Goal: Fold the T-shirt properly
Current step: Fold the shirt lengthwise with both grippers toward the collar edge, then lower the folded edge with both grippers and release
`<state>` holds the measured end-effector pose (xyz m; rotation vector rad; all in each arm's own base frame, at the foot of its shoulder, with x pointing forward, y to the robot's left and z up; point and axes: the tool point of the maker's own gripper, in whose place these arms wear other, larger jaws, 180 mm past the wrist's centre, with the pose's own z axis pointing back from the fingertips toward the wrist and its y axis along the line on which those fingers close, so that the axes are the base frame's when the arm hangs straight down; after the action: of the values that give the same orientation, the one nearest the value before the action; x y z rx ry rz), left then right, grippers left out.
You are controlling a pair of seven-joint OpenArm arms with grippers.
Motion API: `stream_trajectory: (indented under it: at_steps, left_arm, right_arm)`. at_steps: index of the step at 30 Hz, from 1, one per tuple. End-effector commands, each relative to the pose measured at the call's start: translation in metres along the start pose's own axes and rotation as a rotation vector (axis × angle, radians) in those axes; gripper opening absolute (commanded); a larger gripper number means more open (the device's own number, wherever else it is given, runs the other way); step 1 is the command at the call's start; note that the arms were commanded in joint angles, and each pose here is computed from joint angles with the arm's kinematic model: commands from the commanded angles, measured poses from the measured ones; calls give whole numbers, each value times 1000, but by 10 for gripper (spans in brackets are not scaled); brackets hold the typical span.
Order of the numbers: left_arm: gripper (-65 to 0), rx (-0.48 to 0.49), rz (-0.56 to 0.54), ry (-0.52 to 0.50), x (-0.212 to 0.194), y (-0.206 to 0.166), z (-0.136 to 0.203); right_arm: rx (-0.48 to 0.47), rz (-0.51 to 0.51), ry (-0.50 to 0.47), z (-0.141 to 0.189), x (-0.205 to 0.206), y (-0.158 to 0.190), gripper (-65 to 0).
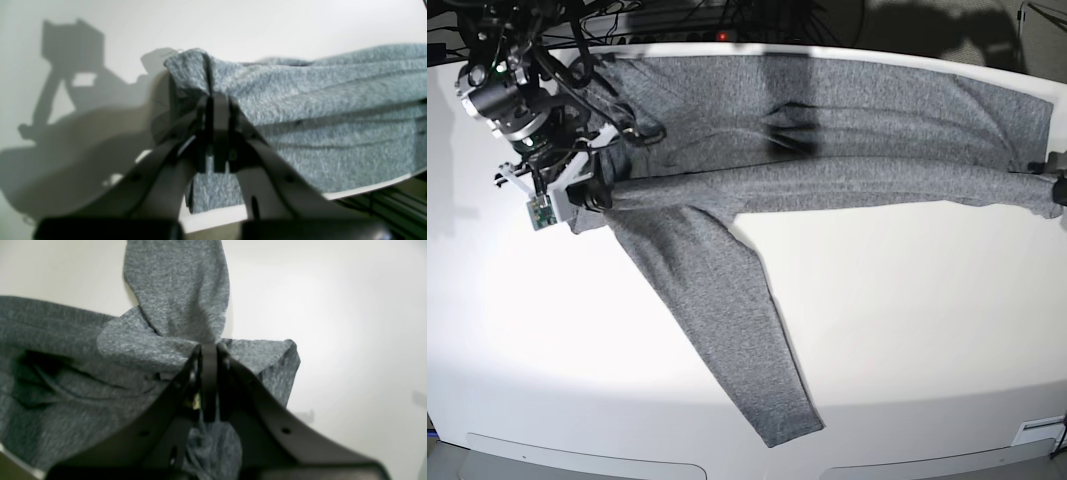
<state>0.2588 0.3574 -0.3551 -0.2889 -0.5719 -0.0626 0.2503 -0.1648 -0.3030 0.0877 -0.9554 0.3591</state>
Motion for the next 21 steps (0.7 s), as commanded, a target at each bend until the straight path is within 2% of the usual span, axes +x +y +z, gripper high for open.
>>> stream_trajectory:
  at_steps: [1,6,12,21]
  left_arm:
    - [-650,19,-23,-44,18,6,13]
    - [-650,32,-7,-31,7,11,18]
    - [-650,15,15,7,-11,8,17]
    - [-650,16,24,48,-26,8,17]
  right_arm:
    - [-2,20,-40,5,12,0,-650]
    - [-37,14,-12,18,2,-8,-650]
    - [-60,-45,19,35,-14,-19,-650]
    - [-38,-60,81,42,-34,-13,-650]
